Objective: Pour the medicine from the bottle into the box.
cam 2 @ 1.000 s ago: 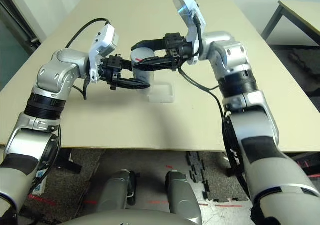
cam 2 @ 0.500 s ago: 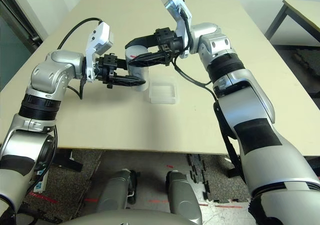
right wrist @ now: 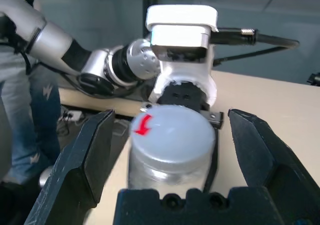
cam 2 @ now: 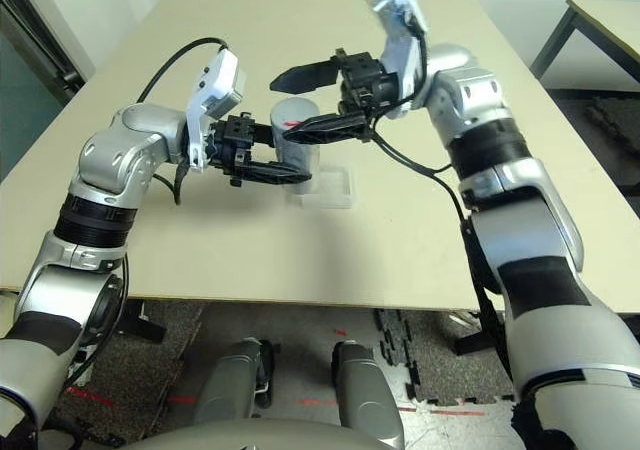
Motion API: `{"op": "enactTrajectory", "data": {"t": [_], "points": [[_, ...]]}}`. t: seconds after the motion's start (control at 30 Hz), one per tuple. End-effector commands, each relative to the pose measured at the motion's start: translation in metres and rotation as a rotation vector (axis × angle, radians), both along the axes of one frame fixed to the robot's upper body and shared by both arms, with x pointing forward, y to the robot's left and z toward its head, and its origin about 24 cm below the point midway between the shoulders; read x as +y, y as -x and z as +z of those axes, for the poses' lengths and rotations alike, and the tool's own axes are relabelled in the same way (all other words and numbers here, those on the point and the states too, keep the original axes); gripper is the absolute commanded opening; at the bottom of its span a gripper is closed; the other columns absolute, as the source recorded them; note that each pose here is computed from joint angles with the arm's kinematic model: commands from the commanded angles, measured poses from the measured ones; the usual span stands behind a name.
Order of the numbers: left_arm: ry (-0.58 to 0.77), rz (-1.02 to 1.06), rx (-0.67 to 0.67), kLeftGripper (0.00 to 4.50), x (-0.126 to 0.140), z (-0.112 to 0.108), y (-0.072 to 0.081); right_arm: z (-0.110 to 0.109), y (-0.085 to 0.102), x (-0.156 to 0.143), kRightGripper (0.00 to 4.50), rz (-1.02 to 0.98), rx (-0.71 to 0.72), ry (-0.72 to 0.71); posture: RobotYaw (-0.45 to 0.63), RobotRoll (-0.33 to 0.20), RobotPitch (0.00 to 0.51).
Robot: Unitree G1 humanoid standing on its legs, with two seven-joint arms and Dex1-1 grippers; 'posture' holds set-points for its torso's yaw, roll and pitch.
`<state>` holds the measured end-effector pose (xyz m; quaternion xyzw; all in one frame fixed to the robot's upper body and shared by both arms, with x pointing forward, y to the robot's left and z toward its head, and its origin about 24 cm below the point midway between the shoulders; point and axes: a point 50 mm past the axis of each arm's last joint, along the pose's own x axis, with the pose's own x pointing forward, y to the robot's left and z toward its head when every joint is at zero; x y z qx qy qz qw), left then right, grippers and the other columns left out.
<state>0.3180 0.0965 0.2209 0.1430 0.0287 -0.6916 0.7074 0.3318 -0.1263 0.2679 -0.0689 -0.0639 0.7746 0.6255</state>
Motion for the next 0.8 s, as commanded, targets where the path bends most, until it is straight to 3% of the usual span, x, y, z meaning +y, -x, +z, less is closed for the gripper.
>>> {"op": "enactTrajectory", "data": {"t": [0.03,0.13,0.33,0.8], "points": [[0.012,0.038,-0.005,2.46,0.006,-0.004,-0.006,0.007,0.018,0.000,4.50,-0.074,0.026,-0.047,0.12,0.000,0.106],[0.021,0.074,-0.006,2.46,0.010,-0.006,-0.012,0.007,0.025,0.003,4.50,-0.156,0.032,-0.078,0.09,0.000,0.099],[0.018,0.116,-0.011,2.46,0.014,-0.012,-0.022,0.001,0.017,0.013,4.50,-0.412,-0.001,0.009,0.07,0.000,0.091],[-0.007,0.122,-0.012,2.46,0.014,-0.020,-0.026,-0.005,0.013,0.036,4.50,-0.524,-0.007,0.180,0.08,0.000,0.091]]}}
